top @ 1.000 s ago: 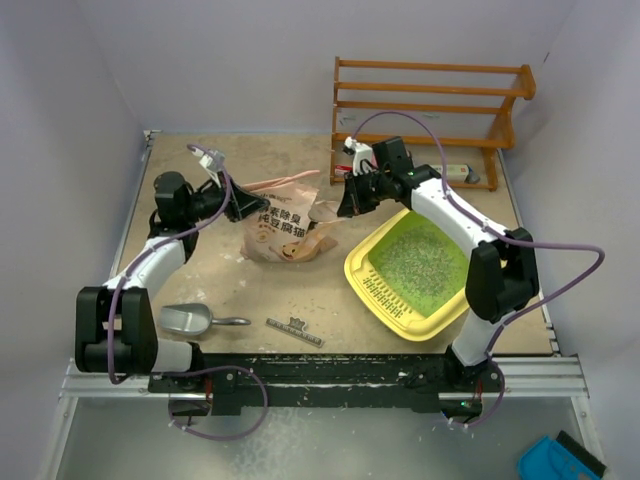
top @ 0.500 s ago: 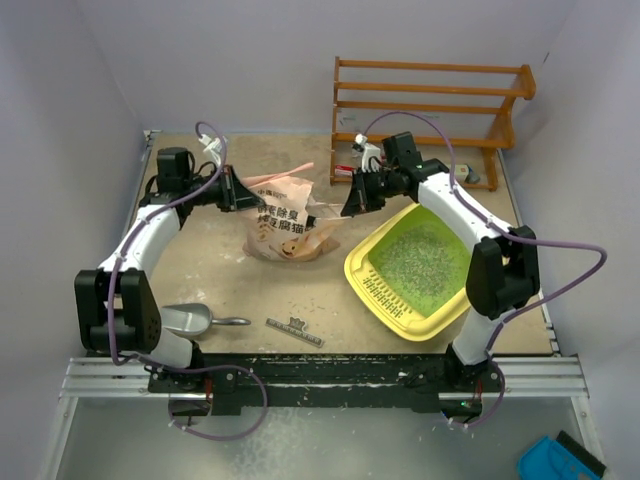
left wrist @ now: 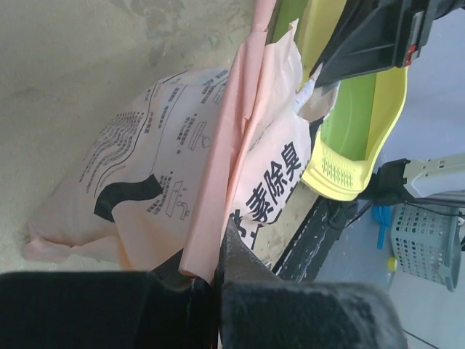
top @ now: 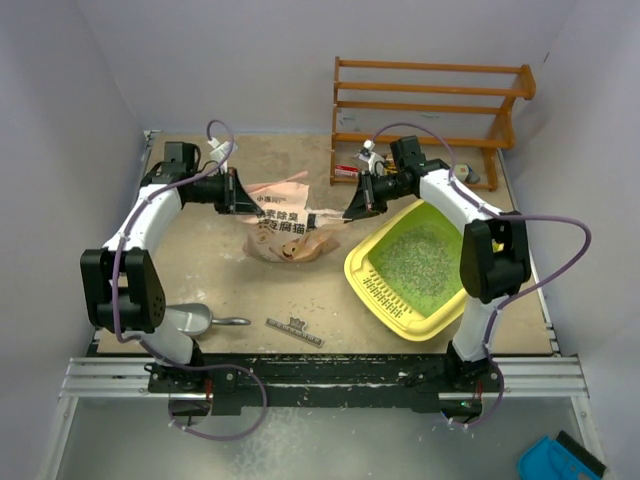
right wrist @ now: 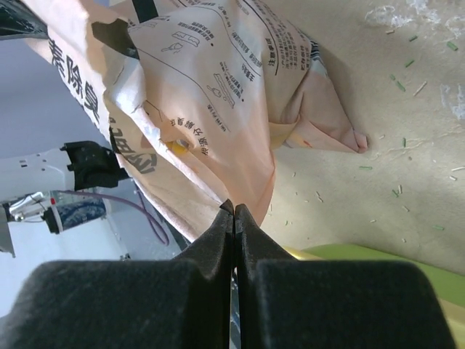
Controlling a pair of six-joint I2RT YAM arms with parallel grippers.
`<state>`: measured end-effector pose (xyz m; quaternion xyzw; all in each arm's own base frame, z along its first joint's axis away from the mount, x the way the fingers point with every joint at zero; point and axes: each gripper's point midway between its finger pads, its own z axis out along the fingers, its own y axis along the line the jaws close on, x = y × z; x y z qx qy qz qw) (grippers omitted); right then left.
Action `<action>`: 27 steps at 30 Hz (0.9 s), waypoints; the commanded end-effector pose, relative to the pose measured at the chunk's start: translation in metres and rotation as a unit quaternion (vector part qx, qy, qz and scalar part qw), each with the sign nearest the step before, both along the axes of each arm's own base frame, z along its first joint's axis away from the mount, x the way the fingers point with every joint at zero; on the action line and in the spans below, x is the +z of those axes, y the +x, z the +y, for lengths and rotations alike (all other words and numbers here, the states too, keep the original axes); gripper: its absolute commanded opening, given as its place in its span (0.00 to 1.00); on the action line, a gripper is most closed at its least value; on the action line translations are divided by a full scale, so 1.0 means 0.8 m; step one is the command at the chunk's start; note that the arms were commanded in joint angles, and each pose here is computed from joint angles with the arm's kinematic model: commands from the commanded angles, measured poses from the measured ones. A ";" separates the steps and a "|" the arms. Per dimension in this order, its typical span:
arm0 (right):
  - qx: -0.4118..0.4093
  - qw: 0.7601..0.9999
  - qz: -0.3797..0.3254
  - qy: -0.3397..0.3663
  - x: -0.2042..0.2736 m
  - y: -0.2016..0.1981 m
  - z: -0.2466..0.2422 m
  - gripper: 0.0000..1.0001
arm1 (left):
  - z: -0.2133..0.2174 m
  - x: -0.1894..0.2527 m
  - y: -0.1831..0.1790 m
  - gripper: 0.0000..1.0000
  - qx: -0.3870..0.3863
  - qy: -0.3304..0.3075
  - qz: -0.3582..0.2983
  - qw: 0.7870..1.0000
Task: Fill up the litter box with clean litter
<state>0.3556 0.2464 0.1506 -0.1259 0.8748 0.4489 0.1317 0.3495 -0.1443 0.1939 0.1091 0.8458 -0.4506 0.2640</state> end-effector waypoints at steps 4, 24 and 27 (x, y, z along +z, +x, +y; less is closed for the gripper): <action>-0.049 0.990 -0.104 -0.078 0.016 0.042 -0.040 0.21 | 0.042 -0.029 0.004 0.00 0.021 0.081 0.021 0.996; 0.209 0.853 -0.463 -0.121 0.117 -0.045 0.078 0.38 | 0.029 0.001 0.002 0.00 0.023 0.042 0.009 0.999; 0.225 0.844 -0.468 -0.131 0.109 -0.039 0.094 0.39 | 0.030 0.006 0.002 0.00 0.031 0.045 0.005 0.998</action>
